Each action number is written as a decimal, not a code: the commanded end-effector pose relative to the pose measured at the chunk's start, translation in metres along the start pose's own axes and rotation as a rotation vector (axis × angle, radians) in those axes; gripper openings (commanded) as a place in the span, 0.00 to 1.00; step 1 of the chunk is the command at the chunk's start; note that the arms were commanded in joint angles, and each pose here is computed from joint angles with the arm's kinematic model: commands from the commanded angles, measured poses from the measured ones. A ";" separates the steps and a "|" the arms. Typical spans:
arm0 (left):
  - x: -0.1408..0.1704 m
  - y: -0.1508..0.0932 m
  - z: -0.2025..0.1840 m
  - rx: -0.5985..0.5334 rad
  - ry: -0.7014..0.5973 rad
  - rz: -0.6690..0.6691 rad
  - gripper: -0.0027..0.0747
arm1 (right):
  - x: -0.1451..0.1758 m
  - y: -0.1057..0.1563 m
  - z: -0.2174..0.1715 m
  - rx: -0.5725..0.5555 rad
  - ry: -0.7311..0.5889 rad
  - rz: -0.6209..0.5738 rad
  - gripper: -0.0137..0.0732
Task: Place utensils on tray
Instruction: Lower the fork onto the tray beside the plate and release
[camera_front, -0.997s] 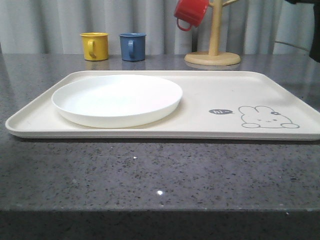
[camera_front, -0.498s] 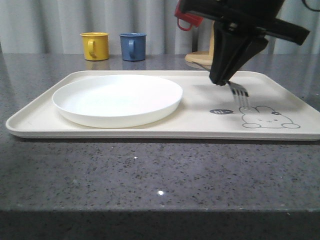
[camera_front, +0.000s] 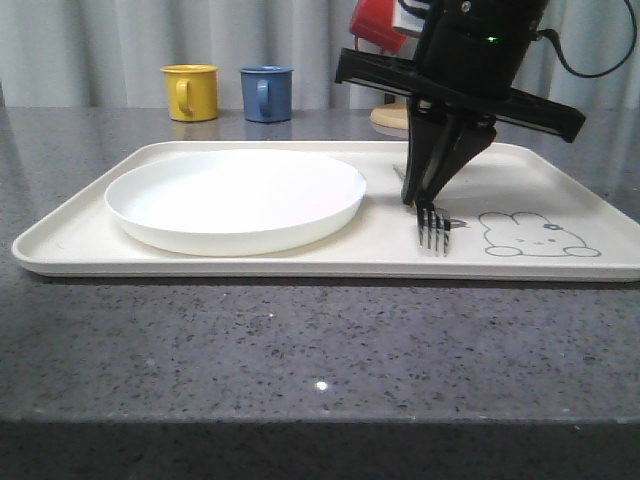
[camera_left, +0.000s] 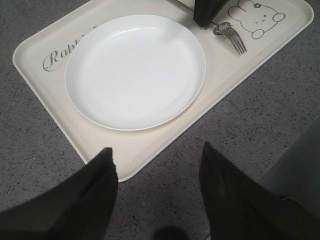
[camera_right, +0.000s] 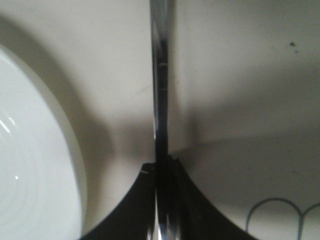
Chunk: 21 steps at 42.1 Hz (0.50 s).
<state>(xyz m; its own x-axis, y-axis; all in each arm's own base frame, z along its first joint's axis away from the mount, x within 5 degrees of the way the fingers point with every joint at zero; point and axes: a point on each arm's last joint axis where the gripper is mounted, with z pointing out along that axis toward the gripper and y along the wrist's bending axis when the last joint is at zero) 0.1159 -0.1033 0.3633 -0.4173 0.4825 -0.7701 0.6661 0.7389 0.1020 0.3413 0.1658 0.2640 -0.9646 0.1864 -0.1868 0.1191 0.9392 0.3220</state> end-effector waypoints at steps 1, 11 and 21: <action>-0.013 0.000 -0.007 0.005 -0.098 -0.003 0.49 | -0.005 0.008 -0.027 -0.052 -0.087 -0.007 0.33; -0.013 0.000 -0.007 0.005 -0.098 -0.003 0.49 | -0.006 0.008 -0.030 -0.058 -0.104 -0.011 0.43; -0.013 0.000 -0.007 0.005 -0.098 -0.003 0.49 | 0.002 0.006 -0.071 -0.042 -0.182 -0.105 0.43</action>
<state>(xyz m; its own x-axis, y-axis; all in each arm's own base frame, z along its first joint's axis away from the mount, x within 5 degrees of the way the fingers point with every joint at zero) 0.1159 -0.1033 0.3633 -0.4173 0.4825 -0.7701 0.6661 0.7389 0.1020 0.3372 0.1612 0.2839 -0.9525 0.1748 -0.2494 0.0896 0.9434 0.3192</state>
